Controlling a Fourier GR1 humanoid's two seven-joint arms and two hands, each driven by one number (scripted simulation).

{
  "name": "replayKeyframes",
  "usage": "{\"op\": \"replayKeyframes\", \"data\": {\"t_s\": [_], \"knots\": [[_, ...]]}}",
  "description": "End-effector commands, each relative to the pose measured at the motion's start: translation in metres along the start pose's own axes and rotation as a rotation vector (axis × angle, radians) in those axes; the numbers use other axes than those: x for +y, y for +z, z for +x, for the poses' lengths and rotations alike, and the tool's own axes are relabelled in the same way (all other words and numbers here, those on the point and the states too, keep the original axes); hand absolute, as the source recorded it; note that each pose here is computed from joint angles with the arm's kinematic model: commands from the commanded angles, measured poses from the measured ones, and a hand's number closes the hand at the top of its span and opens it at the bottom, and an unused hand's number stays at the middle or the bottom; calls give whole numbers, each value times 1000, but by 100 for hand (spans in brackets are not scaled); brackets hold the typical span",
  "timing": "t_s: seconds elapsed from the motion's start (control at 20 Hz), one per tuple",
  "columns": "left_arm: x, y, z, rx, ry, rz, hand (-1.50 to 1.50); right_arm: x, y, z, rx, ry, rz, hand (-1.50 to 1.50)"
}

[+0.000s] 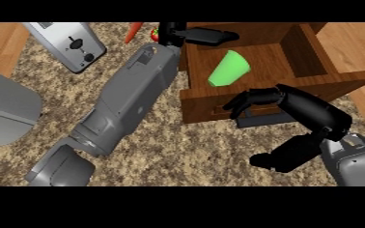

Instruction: Pick up the cup, place it into the drawer and close the drawer

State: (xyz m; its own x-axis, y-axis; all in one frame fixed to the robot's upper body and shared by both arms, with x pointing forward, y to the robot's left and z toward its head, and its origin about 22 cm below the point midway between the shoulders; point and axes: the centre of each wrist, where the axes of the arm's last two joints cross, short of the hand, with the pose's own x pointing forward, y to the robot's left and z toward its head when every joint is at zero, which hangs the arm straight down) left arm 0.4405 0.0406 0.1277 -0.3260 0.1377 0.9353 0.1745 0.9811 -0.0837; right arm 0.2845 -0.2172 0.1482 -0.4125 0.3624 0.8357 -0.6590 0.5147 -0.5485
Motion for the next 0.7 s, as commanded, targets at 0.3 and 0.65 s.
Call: {"op": "replayKeyframes", "data": {"t_s": [0.3, 0.65], "knots": [[18, 21, -27, -15, 88, 25, -150, 45, -4, -79, 289, 181, -13, -150], [36, 28, -26, -22, 129, 27, -150, 58, -43, -145, 410, 216, 66, 150]]}}
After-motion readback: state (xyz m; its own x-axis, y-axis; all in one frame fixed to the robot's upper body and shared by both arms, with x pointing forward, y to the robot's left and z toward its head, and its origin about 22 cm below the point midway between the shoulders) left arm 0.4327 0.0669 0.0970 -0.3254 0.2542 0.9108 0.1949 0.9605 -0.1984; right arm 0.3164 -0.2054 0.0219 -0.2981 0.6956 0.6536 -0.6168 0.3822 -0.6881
